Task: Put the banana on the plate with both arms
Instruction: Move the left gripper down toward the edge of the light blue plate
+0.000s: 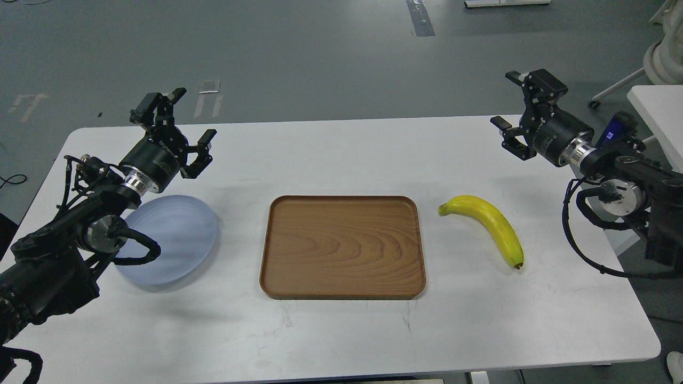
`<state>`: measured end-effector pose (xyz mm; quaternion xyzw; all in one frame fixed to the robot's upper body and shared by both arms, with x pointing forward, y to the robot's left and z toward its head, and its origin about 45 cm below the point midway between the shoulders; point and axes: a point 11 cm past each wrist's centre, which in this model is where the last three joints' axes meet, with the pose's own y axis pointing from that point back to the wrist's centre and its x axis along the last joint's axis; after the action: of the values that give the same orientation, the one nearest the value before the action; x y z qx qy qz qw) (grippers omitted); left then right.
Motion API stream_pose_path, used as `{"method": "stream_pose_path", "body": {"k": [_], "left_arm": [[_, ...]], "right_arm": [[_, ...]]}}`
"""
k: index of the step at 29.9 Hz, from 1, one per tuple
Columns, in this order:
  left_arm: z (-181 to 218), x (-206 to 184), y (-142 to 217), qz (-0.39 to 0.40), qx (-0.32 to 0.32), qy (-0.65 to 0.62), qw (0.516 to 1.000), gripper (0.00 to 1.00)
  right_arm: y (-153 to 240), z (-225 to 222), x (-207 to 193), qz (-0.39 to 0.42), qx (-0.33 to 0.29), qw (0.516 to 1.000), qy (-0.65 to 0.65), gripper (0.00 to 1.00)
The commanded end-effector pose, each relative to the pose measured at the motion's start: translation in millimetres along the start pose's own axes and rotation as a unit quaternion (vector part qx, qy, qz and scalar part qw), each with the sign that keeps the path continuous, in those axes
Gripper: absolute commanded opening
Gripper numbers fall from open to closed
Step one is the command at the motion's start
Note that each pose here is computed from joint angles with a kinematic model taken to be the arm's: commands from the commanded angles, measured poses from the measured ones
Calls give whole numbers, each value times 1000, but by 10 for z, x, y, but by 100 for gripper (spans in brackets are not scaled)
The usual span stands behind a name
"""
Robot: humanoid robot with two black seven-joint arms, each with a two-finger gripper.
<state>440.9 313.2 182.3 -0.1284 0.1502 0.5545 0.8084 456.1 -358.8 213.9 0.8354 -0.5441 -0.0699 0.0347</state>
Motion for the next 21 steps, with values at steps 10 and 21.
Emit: {"method": "stream_pose_path", "body": {"k": [10,21], "left_arm": [[299,209,65,13,-9,-35,999,100],[1318,316,158,-73,70,-358,928,100]], "right_arm": [[7,-4,22,3,0,1000,3,100],[30,-19,88,10,-3,1000,14,100]]}}
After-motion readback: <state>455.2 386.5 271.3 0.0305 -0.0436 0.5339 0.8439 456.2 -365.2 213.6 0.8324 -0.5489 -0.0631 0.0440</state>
